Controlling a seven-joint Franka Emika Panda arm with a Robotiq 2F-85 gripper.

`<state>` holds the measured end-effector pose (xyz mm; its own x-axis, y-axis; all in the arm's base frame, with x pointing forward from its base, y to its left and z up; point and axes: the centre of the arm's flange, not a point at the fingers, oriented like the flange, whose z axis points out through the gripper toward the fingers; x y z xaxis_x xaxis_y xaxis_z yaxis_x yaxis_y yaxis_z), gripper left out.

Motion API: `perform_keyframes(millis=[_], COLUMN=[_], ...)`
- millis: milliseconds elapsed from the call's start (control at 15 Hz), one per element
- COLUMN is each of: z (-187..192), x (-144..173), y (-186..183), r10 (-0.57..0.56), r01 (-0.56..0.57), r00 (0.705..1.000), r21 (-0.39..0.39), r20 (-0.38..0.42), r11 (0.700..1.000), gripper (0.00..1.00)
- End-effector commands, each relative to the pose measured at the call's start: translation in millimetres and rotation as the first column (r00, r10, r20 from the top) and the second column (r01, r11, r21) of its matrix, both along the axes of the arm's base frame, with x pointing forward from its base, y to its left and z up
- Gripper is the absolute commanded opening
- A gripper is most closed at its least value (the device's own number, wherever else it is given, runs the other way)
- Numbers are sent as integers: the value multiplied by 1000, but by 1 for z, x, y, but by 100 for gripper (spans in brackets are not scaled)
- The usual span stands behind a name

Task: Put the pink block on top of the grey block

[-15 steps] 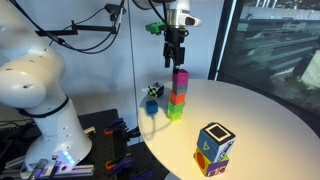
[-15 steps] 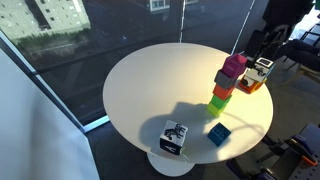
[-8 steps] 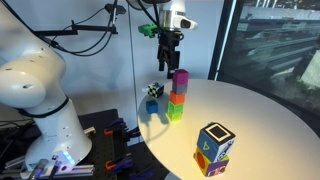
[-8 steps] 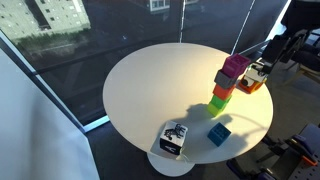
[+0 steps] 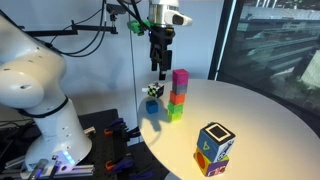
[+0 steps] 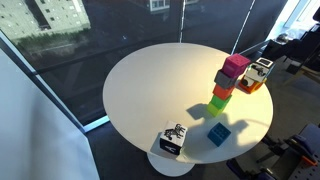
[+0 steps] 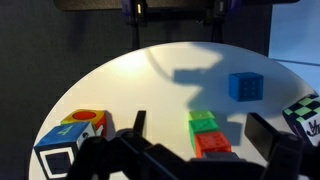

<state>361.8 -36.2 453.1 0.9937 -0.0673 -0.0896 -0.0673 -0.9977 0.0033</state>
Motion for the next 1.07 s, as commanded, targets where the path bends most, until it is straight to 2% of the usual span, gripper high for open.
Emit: perform_keyframes(millis=[0,600,1000], z=[20,56,55], x=[-24,-43,-38], y=[-13,-18,-16], r10=[-12,-46,-47], r01=[11,45,46], r00=[999,991,990], r21=[7,14,11], r20=[33,129,131], r11=[1000,999,999], gripper=[100,100,100])
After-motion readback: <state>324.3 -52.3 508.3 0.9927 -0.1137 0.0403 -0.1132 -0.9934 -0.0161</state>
